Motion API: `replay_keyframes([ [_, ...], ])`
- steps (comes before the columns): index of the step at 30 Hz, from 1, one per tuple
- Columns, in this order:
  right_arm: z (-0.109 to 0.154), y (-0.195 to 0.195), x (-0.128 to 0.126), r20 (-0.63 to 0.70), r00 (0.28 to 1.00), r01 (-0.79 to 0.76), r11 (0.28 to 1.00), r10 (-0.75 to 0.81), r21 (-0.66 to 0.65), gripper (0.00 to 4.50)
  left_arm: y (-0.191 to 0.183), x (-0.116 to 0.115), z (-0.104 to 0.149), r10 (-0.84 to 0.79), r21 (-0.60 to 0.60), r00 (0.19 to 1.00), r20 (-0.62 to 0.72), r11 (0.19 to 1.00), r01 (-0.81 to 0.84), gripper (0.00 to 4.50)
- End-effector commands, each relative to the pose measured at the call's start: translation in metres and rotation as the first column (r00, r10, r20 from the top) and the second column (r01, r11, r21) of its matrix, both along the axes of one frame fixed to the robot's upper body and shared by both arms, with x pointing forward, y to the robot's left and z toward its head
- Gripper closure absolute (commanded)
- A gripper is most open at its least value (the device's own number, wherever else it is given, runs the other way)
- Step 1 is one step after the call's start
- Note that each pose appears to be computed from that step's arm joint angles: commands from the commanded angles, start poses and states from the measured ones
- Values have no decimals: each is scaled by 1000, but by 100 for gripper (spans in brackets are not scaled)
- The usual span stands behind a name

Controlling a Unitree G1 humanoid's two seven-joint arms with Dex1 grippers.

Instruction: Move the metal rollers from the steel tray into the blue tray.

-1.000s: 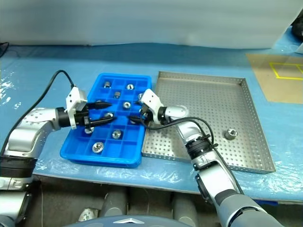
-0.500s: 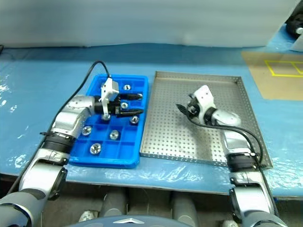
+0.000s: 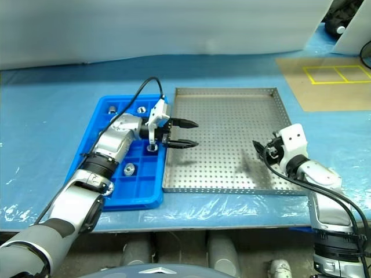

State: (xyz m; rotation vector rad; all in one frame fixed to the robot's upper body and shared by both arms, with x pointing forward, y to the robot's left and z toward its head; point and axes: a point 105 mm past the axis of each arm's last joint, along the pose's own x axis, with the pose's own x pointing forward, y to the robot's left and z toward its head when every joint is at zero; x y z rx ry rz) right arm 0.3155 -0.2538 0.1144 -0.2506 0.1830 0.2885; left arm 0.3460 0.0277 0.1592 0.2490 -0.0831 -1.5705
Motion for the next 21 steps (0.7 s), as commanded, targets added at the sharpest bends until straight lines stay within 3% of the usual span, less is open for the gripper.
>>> replay_keyframes([
  [1, 3, -4, -2, 21, 1000, 12, 1000, -13, 20, 81, 5, 2, 4, 7, 2, 999, 34, 1000, -7, 115],
  [7, -32, -36, -2, -71, 991, 116, 993, -115, 7, 81, 9, 2, 1, 23, 11, 999, 36, 1000, -23, 115],
  [15, -50, -31, -3, -116, 989, 92, 996, -90, 17, 81, 16, 2, -2, 46, 16, 998, 33, 999, -47, 115],
  [18, -45, -24, 0, -96, 993, 69, 997, -66, 30, 134, 17, 2, -2, 50, 18, 998, 32, 999, -50, 115],
  [21, -42, -21, 4, -87, 994, 67, 998, -66, 16, 228, 19, 3, -2, 57, 23, 998, 33, 998, -58, 115],
])
